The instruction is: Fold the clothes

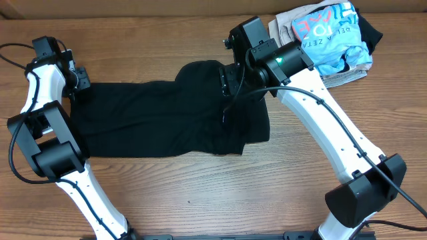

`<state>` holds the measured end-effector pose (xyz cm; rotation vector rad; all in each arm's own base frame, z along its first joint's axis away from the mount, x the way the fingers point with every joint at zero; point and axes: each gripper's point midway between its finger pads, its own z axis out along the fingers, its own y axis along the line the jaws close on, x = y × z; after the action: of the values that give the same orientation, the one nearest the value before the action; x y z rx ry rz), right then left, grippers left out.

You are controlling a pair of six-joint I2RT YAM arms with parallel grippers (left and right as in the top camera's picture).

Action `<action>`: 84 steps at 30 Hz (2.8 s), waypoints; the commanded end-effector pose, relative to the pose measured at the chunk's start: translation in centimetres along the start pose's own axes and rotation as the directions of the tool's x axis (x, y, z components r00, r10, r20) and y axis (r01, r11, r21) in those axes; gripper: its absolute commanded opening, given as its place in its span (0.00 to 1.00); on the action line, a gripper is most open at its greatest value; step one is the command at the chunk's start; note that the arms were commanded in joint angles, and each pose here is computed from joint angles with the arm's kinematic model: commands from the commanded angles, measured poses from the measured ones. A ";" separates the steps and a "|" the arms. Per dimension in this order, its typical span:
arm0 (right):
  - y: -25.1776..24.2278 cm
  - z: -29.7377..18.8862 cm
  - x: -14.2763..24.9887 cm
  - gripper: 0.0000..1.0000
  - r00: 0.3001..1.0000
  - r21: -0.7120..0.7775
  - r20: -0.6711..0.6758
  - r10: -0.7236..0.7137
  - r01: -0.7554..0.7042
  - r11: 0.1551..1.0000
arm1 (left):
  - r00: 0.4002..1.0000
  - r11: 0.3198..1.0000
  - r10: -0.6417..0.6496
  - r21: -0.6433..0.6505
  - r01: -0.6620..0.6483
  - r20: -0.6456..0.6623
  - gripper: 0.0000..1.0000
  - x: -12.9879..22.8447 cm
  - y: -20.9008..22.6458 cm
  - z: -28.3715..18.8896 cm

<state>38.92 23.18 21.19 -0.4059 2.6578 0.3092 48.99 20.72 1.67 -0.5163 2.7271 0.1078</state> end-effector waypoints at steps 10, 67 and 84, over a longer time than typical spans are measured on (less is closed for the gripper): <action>-0.4 0.4 0.3 0.72 1.000 0.017 -0.015 0.010 -0.010 1.000 | 1.000 1.000 -0.001 -0.009 0.001 0.010 0.80 0.0 0.1 1.3; -2.5 17.6 -7.2 0.88 0.979 -0.031 0.202 0.039 -0.034 0.999 | 0.967 1.000 -0.028 -0.002 0.028 -0.255 0.04 6.2 -0.2 0.9; -3.0 23.6 -6.5 0.51 0.976 -0.037 0.216 0.038 -0.030 0.999 | 0.964 1.000 -0.028 -0.002 0.028 -0.264 0.04 6.4 -0.2 0.9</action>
<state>54.21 28.47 2.70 -0.3158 2.4637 0.3875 45.32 18.48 0.23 -0.5738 2.9146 0.0253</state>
